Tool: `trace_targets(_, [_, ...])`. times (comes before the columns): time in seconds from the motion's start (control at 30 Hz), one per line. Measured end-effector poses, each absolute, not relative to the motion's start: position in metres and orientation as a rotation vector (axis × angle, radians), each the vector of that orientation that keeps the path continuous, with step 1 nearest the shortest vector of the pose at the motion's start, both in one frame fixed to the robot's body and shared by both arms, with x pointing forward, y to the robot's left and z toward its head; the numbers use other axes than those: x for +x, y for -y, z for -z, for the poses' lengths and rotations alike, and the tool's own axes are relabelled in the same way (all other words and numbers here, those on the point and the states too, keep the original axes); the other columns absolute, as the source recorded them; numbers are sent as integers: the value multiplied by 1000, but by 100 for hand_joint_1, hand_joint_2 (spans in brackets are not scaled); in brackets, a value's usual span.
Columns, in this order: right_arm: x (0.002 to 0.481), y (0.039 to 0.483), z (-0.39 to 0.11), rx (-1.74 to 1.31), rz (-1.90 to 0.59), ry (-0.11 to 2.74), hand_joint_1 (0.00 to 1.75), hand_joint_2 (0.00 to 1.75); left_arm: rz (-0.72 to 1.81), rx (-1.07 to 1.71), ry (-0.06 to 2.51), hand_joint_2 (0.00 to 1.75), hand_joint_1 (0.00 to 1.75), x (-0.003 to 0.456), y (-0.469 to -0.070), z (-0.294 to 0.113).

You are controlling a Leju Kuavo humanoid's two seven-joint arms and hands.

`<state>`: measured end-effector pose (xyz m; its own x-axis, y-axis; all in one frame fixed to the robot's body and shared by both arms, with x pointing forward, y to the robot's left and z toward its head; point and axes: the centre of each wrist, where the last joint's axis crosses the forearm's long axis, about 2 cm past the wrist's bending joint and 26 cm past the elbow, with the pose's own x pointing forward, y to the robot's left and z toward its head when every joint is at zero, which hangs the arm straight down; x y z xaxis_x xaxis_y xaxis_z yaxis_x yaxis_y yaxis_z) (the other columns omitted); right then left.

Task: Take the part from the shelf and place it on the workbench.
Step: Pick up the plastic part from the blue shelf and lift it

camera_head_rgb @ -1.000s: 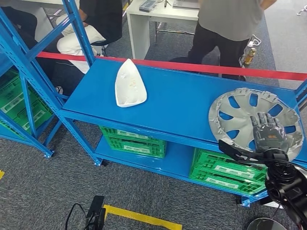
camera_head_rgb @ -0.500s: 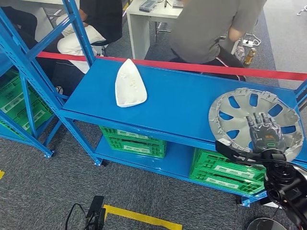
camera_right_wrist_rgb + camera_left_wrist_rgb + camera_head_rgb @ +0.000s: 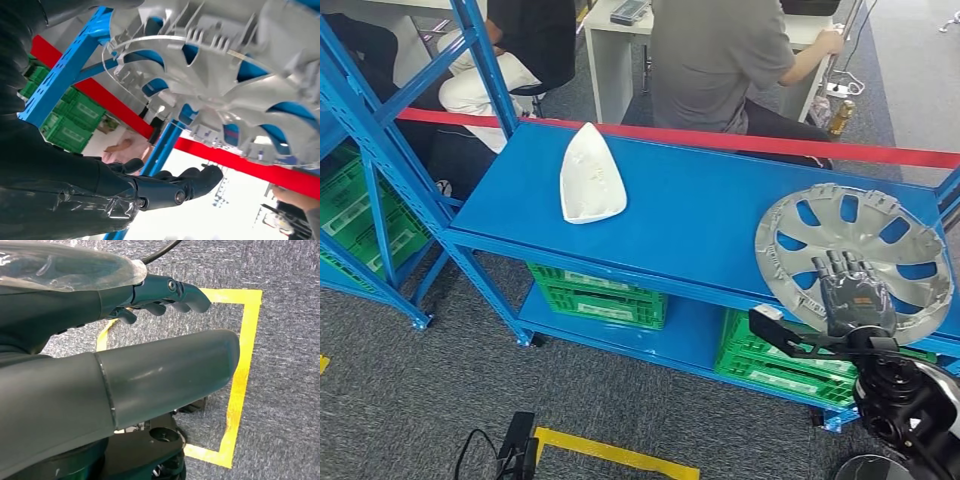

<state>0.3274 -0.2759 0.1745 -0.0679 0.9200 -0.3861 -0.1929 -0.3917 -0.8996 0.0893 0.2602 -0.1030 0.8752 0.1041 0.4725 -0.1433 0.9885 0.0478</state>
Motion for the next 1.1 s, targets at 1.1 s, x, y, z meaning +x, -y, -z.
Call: trace_targets(1.1, [270,277,-150,-1197,-1608,787,0,175,-112,80,475,0,0,89,-260,103])
